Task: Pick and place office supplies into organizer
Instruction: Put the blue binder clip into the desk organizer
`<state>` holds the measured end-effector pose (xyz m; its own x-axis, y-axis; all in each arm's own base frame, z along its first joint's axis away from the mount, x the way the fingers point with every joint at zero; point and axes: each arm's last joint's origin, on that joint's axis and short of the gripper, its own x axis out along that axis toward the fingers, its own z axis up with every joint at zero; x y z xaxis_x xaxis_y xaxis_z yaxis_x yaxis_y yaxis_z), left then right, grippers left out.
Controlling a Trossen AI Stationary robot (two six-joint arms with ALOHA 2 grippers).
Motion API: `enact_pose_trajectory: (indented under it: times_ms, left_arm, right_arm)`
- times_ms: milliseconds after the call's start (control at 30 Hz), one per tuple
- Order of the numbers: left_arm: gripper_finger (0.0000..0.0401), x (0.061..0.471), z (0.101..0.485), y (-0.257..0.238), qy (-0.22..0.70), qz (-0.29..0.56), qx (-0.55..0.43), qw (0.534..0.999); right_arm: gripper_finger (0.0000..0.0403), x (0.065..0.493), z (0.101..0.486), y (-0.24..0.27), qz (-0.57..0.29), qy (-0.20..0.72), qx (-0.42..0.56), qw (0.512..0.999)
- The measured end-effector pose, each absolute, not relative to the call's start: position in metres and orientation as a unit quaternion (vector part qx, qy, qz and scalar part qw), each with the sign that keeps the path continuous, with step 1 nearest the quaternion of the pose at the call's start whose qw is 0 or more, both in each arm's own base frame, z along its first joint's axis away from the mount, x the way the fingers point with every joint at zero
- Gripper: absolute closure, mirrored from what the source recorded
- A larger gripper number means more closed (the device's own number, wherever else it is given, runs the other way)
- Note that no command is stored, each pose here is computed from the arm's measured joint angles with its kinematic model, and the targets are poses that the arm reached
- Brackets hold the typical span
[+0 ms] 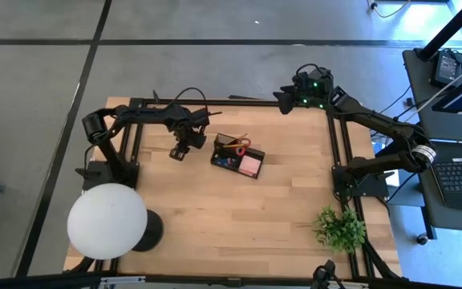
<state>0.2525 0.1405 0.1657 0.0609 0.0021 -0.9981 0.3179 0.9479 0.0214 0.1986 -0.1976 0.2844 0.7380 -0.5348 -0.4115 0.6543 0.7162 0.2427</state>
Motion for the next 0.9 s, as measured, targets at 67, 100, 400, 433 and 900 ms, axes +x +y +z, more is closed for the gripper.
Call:
enact_pose_trajectory:
  times_ms: [67,100,400,433,900]
  left_arm:
    - [0.0244,0.253,0.165,0.14,0.678,-0.111,0.119,0.717]
    - [0.0244,0.254,0.164,0.14,0.679,-0.112,0.119,0.715]
    - [0.0244,0.258,0.148,0.14,0.695,-0.116,0.119,0.699]
    - [0.0244,0.258,0.146,0.141,0.702,-0.112,0.12,0.693]
    - [0.0244,0.252,0.135,0.14,0.708,-0.11,0.115,0.688]
  right_arm:
    - [0.0175,0.199,0.284,-0.198,-0.326,0.158,0.189,0.913]
    - [0.0175,0.199,0.284,-0.198,-0.326,0.158,0.189,0.913]
    - [0.0175,0.199,0.284,-0.198,-0.326,0.158,0.189,0.913]
    - [0.0175,0.199,0.284,-0.198,-0.326,0.158,0.189,0.913]
    - [0.0175,0.199,0.284,-0.198,-0.324,0.162,0.179,0.915]
